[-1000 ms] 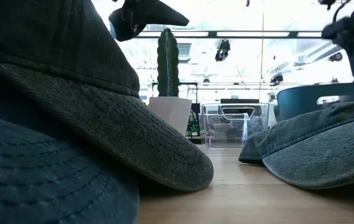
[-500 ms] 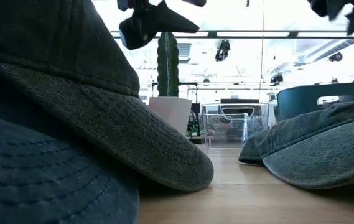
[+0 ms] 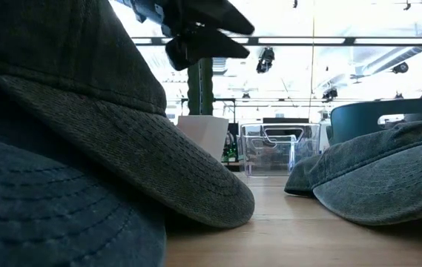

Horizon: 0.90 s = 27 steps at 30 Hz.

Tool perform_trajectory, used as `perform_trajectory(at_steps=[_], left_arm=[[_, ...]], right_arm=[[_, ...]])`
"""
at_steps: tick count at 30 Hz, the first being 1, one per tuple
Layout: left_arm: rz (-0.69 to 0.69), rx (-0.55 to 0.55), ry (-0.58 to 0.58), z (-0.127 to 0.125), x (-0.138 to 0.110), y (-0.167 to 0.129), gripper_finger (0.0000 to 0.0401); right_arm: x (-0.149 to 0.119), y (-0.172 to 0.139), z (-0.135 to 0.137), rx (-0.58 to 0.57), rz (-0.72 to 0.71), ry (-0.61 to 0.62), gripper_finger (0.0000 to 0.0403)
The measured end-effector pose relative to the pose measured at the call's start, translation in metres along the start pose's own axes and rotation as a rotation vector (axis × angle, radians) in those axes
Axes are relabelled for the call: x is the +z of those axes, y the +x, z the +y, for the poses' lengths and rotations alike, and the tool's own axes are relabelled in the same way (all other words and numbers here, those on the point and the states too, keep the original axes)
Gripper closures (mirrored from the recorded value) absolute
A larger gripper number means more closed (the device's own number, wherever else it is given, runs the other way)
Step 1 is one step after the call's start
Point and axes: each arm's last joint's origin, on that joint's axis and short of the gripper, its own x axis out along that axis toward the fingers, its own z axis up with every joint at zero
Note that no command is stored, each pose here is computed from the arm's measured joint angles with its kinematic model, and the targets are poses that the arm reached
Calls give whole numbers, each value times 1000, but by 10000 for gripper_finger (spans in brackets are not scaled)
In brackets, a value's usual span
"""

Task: Pick & Place hat
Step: Put the right gray cap into the transparent bin

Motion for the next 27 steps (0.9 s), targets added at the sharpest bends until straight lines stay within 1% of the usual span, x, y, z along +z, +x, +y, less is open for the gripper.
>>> perform_trajectory(at_steps=[1,2,3,6,10,13,15,18,21,24,27], left_arm=[[11,-39,33,-1,0,0,227],[21,-76,69,-2,-1,0,227],[30,-110,100,-3,-1,0,227],[42,-192,166,-6,-2,-1,227],[29,-250,233,-7,-2,1,227],[21,-259,255,-7,-4,6,227],[2,-262,255,-7,-4,11,227],[12,-259,251,-6,-8,20,227],[37,-254,250,-6,-12,33,227],[39,-250,283,-7,-13,50,227],[41,-217,340,-7,-14,69,227]], right_arm=[[-13,6,-5,37,-39,59,181],[-25,13,-9,56,-60,79,181],[-35,23,-10,56,-51,78,181],[-55,50,-6,6,25,91,181],[-72,80,-6,-82,64,64,181],[-89,91,-7,-132,138,65,181],[-100,96,-6,-114,181,66,181],[-115,102,-2,-57,221,79,181],[-127,114,-1,-42,234,80,181],[-133,129,-4,-51,206,71,181],[-134,144,-8,-34,123,67,181]])
